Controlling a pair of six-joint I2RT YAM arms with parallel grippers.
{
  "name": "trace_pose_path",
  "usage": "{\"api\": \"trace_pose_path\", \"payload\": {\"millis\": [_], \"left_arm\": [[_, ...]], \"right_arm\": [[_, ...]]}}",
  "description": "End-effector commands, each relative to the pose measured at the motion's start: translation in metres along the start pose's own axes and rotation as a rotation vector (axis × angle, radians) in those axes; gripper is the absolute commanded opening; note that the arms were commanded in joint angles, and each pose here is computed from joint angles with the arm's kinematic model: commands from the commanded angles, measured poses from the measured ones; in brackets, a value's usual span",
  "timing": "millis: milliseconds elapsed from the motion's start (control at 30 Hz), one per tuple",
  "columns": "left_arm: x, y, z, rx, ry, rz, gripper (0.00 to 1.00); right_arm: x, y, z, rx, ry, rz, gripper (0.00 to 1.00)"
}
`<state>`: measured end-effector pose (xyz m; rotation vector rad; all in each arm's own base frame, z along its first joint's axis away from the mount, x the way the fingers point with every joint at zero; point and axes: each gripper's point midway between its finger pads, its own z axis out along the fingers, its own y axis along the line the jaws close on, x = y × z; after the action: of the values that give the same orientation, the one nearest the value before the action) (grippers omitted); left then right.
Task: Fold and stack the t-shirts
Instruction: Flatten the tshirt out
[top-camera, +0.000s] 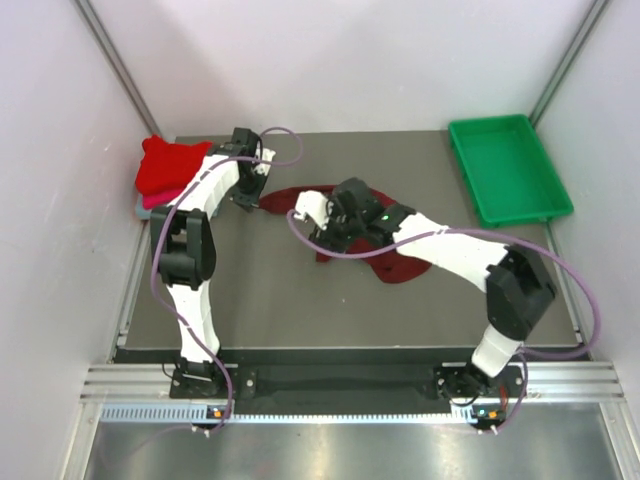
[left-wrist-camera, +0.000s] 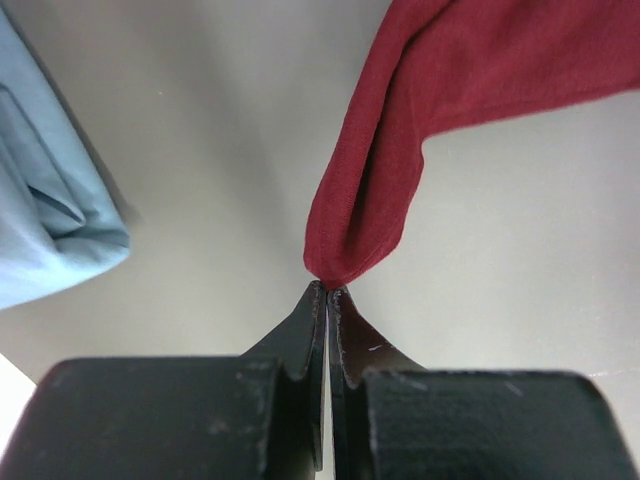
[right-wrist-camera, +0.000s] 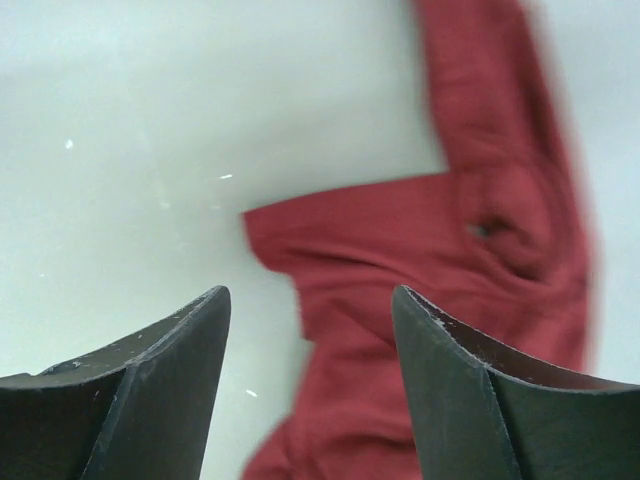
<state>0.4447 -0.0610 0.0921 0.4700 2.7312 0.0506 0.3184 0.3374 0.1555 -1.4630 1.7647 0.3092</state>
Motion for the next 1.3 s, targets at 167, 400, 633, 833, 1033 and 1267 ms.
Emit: {"api": "trace_pose_path", "payload": {"millis": [167,400,633,833,1033,1267], "left_arm": [[-0.008,-0.001,-0.031,0.005,-0.109,-0.027,0.0],[-0.01,0.0,-0.031,-0.003,-0.116,-0.026,0.0],[-0.01,0.001,-0.033,-0.009,-0.118,-0.031,0.0],[-0.011,0.002,-0.032,-0.013,-0.115,-0.03,0.0],[-0.013,0.004,-0.033,-0.019,-0.118,-0.029,0.0],[-0.011,0.003,-0.03,-0.017,-0.11,-0.033,0.0]], "right_arm": [[0.0,0.034,0.064,-0.111,0.042,0.003,0.64],[0.01,0.035,0.089,-0.121,0.081,0.0,0.63],[0.025,0.04,0.098,-0.131,0.131,-0.001,0.63],[0.038,0.047,0.105,-0.154,0.176,-0.005,0.63],[0.053,0.045,0.115,-0.148,0.213,0.018,0.63],[0.074,0.029,0.123,-0.105,0.255,0.052,0.54]]}}
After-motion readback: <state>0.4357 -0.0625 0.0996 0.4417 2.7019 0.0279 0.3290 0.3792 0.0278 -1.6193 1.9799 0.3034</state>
